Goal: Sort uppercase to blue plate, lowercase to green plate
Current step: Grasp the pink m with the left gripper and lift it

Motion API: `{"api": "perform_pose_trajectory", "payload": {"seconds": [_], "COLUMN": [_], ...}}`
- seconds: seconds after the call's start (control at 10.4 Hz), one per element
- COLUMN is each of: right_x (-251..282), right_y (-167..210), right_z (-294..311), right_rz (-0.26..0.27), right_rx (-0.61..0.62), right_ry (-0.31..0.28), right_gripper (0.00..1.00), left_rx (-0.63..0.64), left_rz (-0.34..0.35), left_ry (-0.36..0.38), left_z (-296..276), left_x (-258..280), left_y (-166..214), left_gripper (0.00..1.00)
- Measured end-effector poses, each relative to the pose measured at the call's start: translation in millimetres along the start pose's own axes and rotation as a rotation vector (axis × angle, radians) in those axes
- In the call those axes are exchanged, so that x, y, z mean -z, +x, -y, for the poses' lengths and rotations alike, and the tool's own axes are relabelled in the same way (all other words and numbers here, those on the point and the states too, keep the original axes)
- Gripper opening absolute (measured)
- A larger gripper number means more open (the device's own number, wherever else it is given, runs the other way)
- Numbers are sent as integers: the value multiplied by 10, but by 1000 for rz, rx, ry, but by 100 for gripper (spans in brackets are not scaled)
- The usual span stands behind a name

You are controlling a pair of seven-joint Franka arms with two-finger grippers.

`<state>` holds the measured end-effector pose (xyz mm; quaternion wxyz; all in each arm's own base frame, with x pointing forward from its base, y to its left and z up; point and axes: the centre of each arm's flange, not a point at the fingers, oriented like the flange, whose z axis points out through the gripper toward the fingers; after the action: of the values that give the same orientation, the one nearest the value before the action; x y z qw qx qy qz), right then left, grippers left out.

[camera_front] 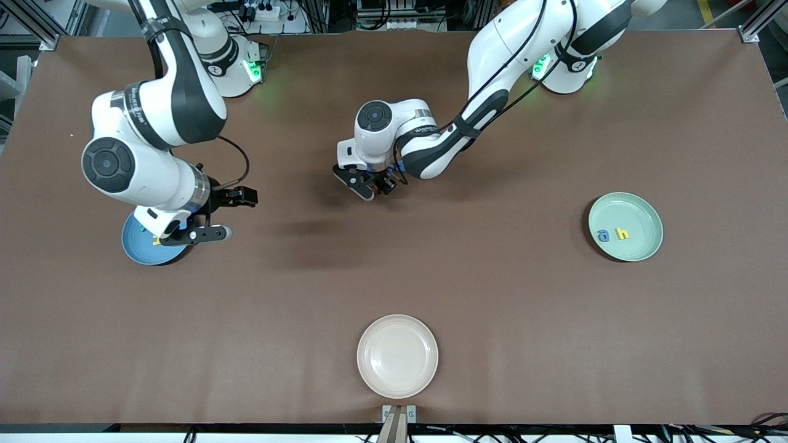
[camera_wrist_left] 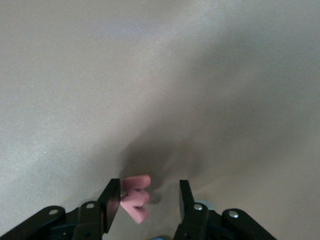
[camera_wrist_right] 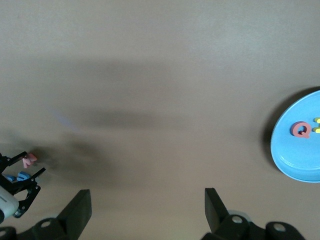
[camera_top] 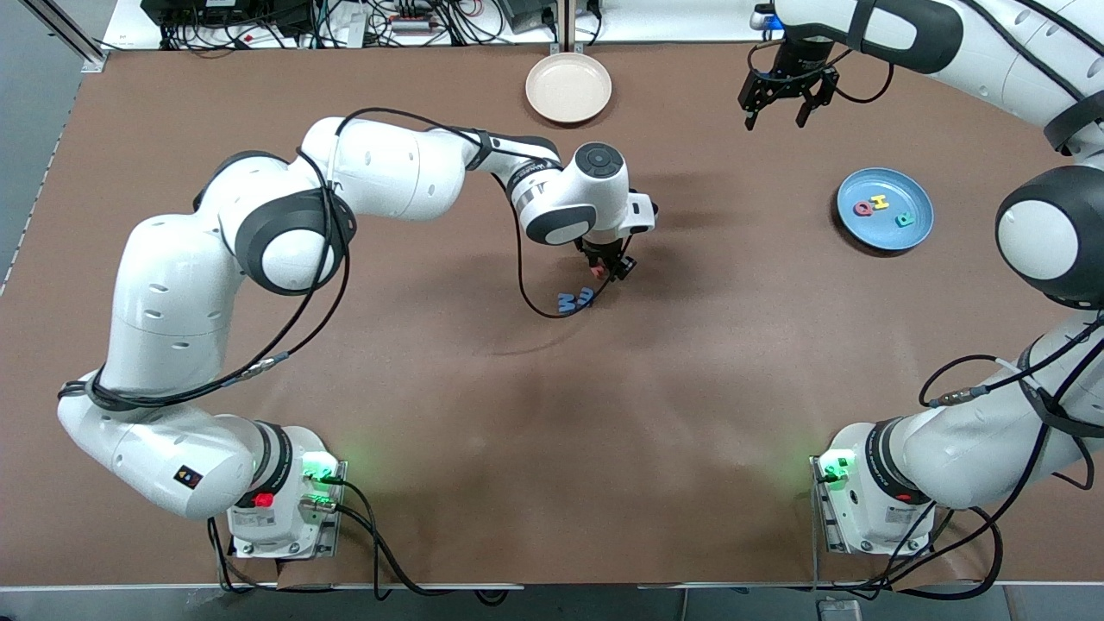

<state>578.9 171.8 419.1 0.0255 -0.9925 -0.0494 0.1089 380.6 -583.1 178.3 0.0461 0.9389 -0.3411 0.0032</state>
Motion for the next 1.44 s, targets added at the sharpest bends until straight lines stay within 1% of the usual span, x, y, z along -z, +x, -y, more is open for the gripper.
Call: {"api": "perform_pose_trajectory", "payload": {"seconds": [0.48, 0.57, 0.67, 0.77, 0.96, 1.15, 1.25, 1.34, 1.44], "right_x": [1, 0, 0, 1, 2, 15, 22, 25, 21], "right_y": [-3, -4, -4, -7, -12, -10, -10, -12, -20], "right_z": [11, 11, 16, 31, 62, 68, 72, 76, 94], "right_rz": [1, 2, 2, 2, 2, -1, -2, -1, 3], "right_rx": [2, 2, 3, 5, 11, 12, 13, 13, 16], "right_ry": [0, 0, 0, 0, 0, 0, 1, 1, 0], "right_gripper": [100, 100, 100, 100, 100, 100, 100, 100, 100], "left_rx": [5, 3, 5, 3, 3, 17, 46, 102, 165], "left_rz": [5, 5, 6, 5, 6, 42, 57, 63, 64], "left_ry": [4, 12, 20, 19, 21, 56, 75, 82, 88], "left_z": [39, 62, 99, 84, 86, 191, 327, 537, 817], "left_x": [-46, -40, -30, -26, -25, 15, 164, 463, 881], "left_y": [1, 11, 22, 20, 23, 46, 110, 208, 289], "left_gripper": [55, 48, 34, 28, 28, 28, 28, 28, 28]}}
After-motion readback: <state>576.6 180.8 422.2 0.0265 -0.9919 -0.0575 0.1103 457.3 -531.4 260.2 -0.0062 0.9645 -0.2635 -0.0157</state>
